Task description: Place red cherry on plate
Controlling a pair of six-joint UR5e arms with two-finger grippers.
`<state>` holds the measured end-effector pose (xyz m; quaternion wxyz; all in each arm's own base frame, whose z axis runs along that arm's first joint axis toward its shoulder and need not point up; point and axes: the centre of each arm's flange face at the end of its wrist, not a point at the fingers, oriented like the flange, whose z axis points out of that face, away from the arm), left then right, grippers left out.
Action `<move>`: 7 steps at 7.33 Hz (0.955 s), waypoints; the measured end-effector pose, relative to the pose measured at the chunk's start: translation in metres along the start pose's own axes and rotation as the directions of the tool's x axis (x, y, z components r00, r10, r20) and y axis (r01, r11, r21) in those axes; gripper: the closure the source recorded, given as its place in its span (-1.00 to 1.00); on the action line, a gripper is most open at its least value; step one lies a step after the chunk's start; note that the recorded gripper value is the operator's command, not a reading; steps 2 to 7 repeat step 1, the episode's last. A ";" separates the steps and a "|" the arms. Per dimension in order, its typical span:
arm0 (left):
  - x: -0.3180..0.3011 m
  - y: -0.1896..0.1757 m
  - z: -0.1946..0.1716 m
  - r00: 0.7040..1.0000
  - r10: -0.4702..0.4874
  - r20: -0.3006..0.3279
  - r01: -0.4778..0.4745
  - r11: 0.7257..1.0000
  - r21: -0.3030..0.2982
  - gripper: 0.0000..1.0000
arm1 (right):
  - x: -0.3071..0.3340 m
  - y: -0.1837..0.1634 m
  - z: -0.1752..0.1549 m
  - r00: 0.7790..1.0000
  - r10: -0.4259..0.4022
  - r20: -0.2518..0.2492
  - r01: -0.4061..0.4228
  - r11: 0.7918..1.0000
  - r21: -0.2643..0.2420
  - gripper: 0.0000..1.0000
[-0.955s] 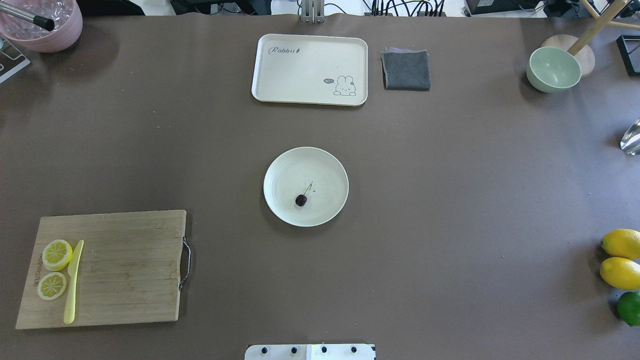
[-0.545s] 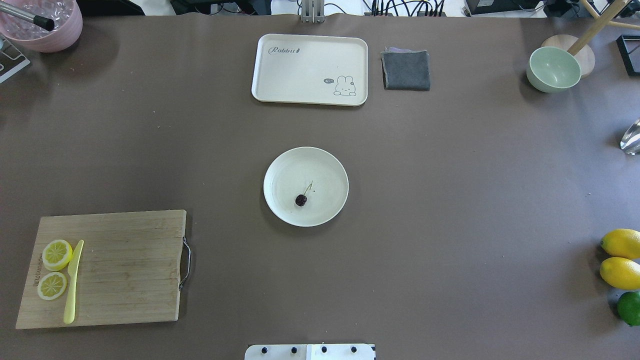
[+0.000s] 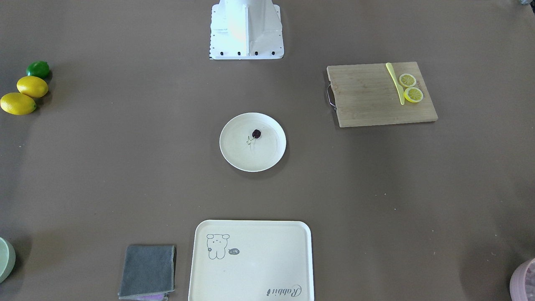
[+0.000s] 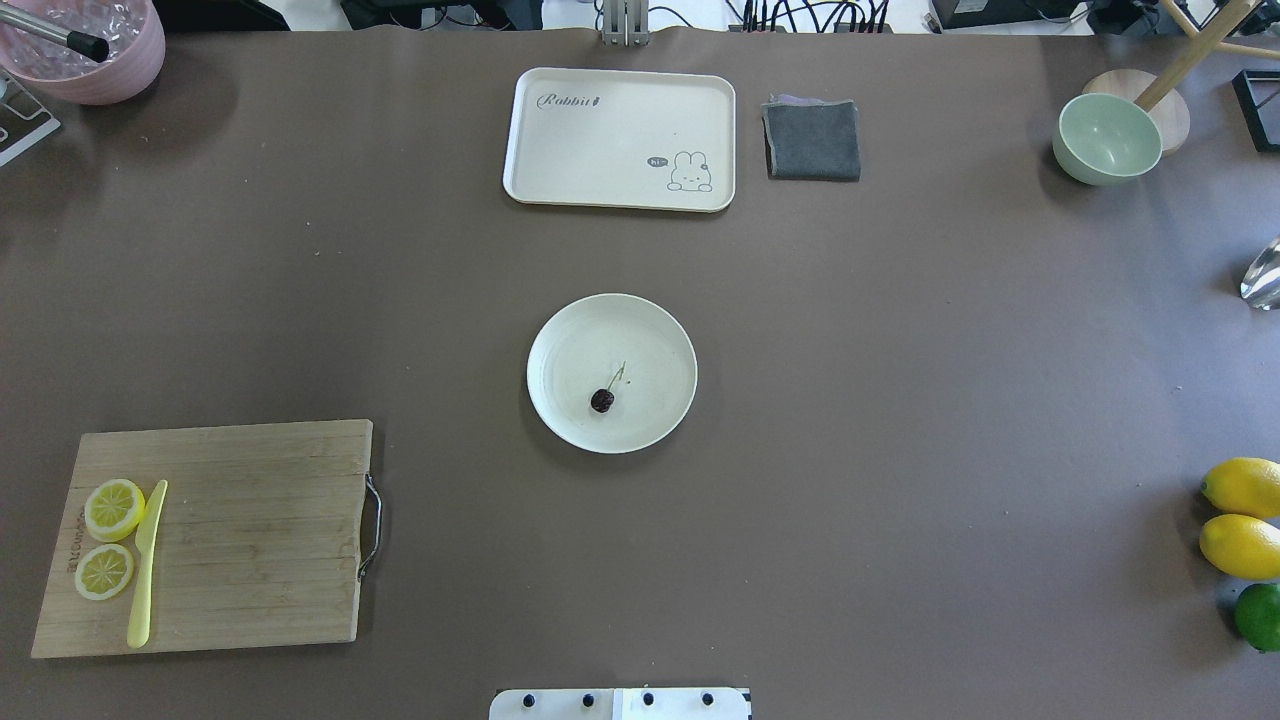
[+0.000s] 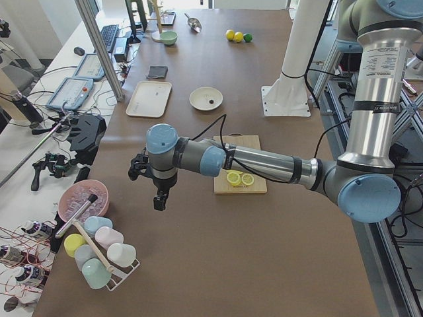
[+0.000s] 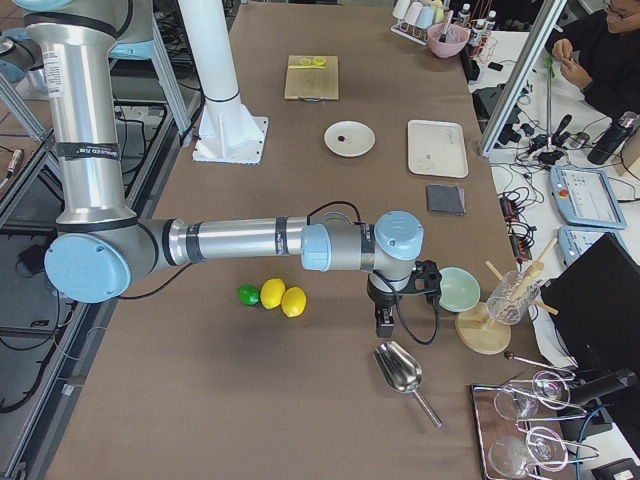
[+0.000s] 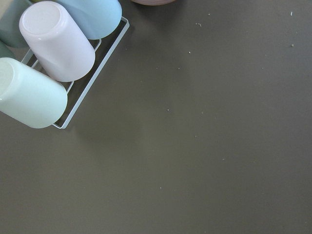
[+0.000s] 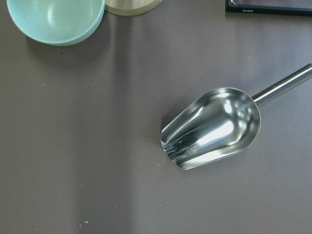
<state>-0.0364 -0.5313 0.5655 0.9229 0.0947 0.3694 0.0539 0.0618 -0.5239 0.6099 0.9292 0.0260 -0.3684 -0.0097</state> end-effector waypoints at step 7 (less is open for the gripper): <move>0.000 0.000 0.000 1.000 -0.001 0.000 0.001 1.000 -0.001 -0.96 | 0.000 0.000 0.000 1.000 -0.001 0.000 0.001 1.000 0.001 -1.00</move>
